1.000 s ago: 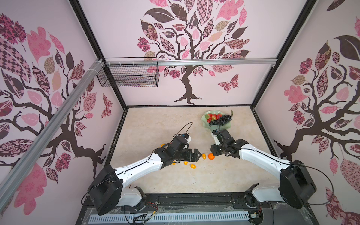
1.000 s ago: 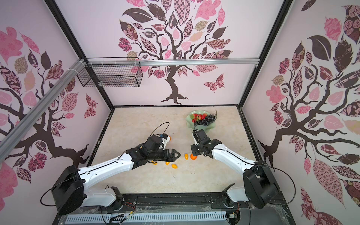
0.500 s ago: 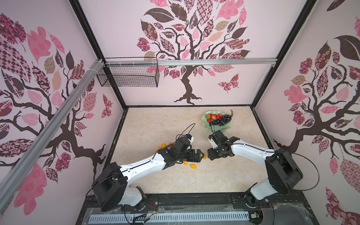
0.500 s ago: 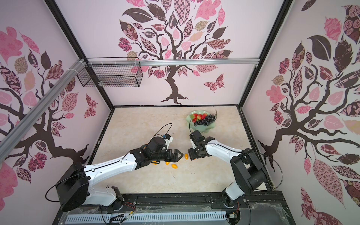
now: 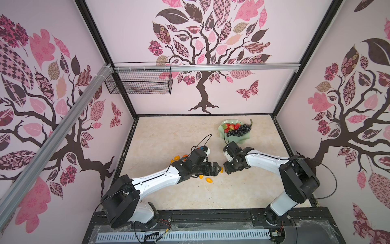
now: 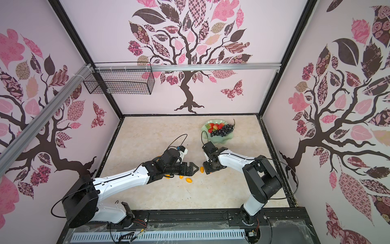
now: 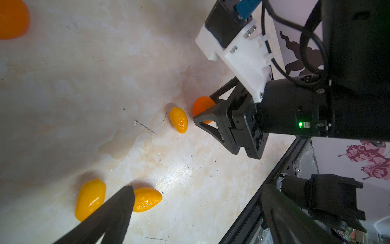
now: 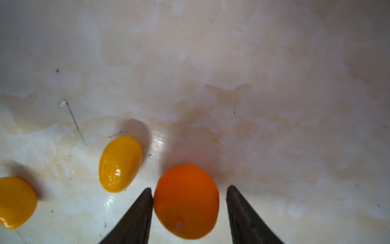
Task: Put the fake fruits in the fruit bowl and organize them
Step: 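Lower the right gripper over a small orange beside the yellow fruits, then close the right gripper on the small orange, then carry the orange with the right gripper over the bowl while the left gripper follows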
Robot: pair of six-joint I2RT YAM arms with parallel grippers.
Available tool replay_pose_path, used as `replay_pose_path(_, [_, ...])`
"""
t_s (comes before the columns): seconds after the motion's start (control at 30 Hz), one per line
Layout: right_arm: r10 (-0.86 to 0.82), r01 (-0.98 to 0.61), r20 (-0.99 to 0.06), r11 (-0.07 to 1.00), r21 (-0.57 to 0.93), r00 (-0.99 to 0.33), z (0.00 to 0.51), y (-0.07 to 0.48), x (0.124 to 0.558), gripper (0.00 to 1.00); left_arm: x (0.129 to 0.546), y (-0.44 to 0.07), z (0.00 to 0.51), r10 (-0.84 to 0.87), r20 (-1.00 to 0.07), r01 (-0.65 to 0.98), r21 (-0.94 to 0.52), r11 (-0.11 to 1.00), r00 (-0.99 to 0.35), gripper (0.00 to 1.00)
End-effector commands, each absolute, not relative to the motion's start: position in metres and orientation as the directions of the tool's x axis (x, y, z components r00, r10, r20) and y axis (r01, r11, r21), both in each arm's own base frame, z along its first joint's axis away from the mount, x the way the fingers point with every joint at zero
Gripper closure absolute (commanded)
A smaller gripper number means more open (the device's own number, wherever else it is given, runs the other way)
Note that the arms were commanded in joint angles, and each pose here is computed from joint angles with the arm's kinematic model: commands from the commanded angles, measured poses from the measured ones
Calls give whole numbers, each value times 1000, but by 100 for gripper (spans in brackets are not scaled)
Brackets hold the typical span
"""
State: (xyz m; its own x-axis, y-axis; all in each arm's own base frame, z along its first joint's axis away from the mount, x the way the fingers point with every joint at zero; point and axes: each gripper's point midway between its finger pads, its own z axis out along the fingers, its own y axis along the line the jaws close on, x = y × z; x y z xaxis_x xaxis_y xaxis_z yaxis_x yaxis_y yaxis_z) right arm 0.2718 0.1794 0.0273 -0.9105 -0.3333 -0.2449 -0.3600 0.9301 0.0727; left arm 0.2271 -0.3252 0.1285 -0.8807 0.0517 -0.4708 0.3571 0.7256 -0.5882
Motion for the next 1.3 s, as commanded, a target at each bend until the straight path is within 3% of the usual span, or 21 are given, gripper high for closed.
replay_pose_path(0.0, [-349,-368,-224,928,50,-910,26,180,274,46,230,-331,133,51,-485,370,-592,716,-873,1])
replay_pose_path(0.77, [-352,-372,-232,927,48,-907,30,178,270,54,233,-333,136,39,-485,363,-596,717,-874,1])
replay_pose_path(1.27, [-193,-321,-467,924,210,-863,111,157,282,59,266,-375,163,28,-527,403,-613,679,-849,2])
